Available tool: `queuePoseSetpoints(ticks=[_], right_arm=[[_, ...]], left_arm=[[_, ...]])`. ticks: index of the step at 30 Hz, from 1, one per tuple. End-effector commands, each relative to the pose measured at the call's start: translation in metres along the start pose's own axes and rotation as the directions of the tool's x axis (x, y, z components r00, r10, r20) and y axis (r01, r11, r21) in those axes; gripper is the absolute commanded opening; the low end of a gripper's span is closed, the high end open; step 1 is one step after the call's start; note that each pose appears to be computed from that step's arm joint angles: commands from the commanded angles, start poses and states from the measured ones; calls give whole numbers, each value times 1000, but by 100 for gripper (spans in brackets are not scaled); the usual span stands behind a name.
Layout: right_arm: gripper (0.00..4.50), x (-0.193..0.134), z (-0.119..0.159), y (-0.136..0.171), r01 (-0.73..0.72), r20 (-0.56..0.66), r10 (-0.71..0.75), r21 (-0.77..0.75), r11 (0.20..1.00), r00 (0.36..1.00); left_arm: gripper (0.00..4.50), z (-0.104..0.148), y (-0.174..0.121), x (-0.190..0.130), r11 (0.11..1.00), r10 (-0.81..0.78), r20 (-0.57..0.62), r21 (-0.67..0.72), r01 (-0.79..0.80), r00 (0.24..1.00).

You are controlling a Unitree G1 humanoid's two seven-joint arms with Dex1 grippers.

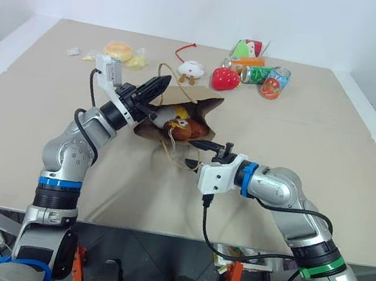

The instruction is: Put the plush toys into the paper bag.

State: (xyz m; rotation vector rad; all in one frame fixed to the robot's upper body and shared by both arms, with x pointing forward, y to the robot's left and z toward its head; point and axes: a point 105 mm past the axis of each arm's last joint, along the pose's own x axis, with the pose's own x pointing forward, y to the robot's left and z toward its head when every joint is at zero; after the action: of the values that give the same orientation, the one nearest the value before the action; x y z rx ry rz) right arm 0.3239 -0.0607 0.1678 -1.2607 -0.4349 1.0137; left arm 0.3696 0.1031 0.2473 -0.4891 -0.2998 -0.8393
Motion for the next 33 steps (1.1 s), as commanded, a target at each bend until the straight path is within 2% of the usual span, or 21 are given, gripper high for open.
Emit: queuePoseSetpoints(ticks=[1,2,6,11,14,18,22,28,33], right_arm=[[51,-9,3,-18,50,10,-50,-16,999,999],[6,-10,2,-19,45,6,-44,-14,999,999],[6,-16,2,-25,47,9,-47,5,999,999],[6,-27,7,-63,155,32,-158,76,985,987],[6,-36,16,-93,200,56,-208,124,972,977],[6,-43,26,-120,213,86,-223,110,971,971],[6,-44,36,-140,233,113,-240,74,970,964],[6,-41,36,-137,201,126,-211,86,976,969],[6,-39,27,-133,183,105,-195,117,976,975]], left_arm=[[0,11,-10,3,999,-36,26,37,35,999],[0,11,-10,3,999,-36,26,36,35,999],[0,11,-10,4,999,-35,30,32,34,999],[0,11,-8,5,1000,-24,33,12,23,999],[0,8,-11,8,997,-29,-15,-72,27,999],[0,2,-13,15,980,-15,-117,-201,-9,993],[0,17,0,25,920,78,-83,-377,-104,993],[0,13,30,25,788,263,-157,-534,-306,952],[0,1,23,20,823,229,-239,-471,-318,944]])
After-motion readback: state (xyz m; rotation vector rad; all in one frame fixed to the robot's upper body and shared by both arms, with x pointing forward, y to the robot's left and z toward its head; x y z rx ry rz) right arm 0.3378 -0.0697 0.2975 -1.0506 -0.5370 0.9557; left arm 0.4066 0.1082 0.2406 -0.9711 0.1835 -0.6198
